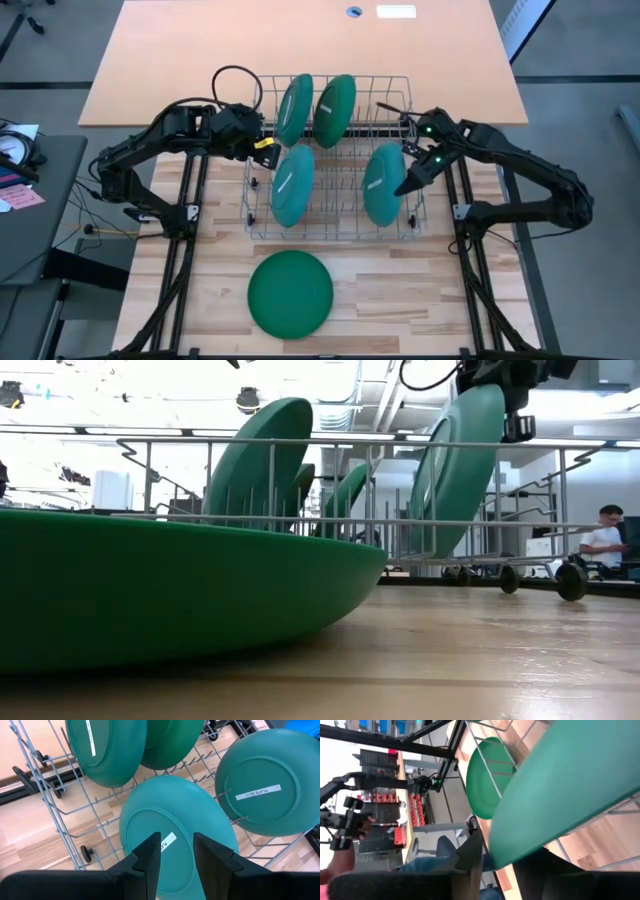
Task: Sort dishes
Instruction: Put the blue plate into the dish rack
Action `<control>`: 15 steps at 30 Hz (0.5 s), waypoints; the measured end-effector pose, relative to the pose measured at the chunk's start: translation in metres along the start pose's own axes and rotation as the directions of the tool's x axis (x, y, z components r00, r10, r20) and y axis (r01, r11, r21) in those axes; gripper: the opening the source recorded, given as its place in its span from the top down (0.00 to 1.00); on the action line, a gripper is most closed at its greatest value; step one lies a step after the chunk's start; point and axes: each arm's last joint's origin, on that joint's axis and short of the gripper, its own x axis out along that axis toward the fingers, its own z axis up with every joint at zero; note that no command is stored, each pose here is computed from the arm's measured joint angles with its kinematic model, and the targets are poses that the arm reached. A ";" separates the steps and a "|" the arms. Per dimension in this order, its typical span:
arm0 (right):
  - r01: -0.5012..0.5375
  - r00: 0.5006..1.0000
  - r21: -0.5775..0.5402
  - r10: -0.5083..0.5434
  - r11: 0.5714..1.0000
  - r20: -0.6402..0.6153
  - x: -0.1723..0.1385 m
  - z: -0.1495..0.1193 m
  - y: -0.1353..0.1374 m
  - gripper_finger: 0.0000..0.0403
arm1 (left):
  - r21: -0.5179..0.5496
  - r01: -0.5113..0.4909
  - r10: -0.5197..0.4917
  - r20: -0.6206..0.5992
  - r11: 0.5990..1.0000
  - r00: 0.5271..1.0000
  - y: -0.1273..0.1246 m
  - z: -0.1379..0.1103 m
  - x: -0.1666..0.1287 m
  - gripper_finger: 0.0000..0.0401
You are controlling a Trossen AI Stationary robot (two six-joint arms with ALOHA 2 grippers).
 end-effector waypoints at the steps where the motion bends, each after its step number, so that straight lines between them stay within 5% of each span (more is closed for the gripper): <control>1: -0.003 1.000 0.006 0.003 1.000 0.005 -0.001 -0.002 0.001 0.72 | 0.000 0.000 0.000 0.000 1.000 1.000 0.000 0.000 0.000 0.73; 15: -0.027 0.998 0.051 0.024 0.998 0.049 -0.015 -0.015 0.012 0.49 | 0.001 0.001 -0.001 -0.001 1.000 1.000 0.000 0.000 0.000 0.73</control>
